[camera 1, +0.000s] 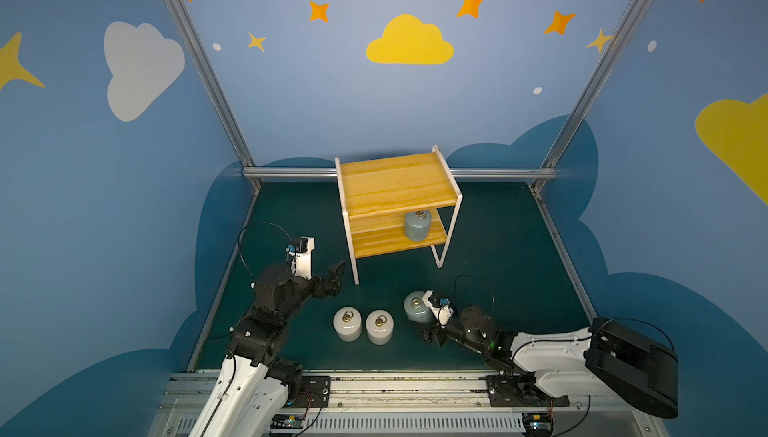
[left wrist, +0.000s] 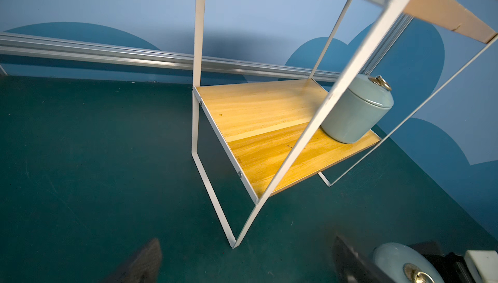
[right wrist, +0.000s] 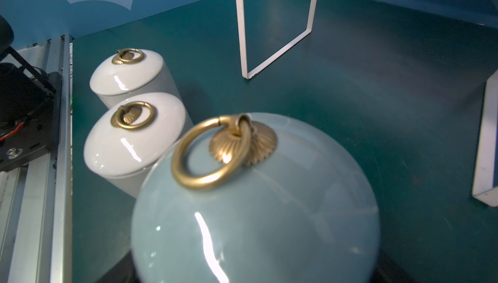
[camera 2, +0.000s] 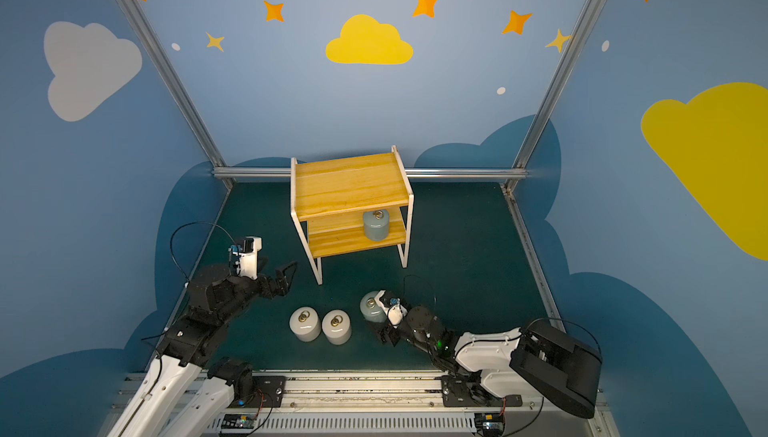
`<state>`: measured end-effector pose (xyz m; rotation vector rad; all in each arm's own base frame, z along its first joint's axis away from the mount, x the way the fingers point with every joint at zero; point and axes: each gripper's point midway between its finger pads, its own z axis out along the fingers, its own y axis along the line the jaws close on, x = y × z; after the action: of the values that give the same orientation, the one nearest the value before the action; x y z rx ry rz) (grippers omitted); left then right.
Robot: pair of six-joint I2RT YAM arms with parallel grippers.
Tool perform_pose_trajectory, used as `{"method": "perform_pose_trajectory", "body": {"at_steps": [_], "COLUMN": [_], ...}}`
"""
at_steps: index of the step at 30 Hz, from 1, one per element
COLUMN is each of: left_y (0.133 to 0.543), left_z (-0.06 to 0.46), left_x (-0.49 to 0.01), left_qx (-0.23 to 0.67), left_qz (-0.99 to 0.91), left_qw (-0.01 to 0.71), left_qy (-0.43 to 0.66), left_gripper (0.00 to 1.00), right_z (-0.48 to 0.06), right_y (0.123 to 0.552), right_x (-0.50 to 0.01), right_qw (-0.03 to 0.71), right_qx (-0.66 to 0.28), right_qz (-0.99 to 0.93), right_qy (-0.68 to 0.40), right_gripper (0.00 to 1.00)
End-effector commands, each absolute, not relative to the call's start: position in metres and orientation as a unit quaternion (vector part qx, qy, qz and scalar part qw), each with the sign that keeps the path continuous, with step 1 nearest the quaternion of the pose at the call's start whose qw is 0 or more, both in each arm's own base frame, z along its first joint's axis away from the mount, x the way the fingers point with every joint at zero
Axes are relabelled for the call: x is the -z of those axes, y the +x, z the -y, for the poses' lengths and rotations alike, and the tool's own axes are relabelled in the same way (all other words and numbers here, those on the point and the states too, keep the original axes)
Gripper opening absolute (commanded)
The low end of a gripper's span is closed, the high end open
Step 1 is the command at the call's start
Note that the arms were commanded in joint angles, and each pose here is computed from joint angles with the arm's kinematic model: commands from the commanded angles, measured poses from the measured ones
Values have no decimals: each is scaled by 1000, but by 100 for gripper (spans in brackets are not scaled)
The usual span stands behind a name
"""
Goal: Remove the tea canisters from the shelf
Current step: Place the tea canister at the center of the board.
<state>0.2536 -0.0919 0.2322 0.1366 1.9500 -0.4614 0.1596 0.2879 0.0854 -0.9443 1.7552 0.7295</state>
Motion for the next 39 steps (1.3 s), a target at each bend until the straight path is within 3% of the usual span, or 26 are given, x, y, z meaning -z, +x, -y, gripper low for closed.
{"method": "perform_pose_trajectory", "body": {"at_steps": [1,15,28,33,39], "left_y": [253,254,255,254,256], "left_z": [93,94,94,92,93], "left_x": [-234,-231,-233,-232,-229], "left_qx": [201,205,205,199,201], "left_qz": [-816,-816,-815,-816,-815], "left_qw": [540,537,540,540,541], "left_qy": [55,54,53,54,54], "left_gripper": [99,99,99,99,99], "right_z": [-301,-312,-326,-308,-307], "right_y": [155,144,141,149,147], "right_x": [-113,-90,-69,-70,-74], "right_qw": [514,473,488,510,478], "right_qx": [-341,-341,-370,-325,-308], "right_qz": [-686,-686,-655,-670,-688], "right_qy": [-385,-435,-442,-431,-451], "right_gripper": [66,66,65,66,68]}}
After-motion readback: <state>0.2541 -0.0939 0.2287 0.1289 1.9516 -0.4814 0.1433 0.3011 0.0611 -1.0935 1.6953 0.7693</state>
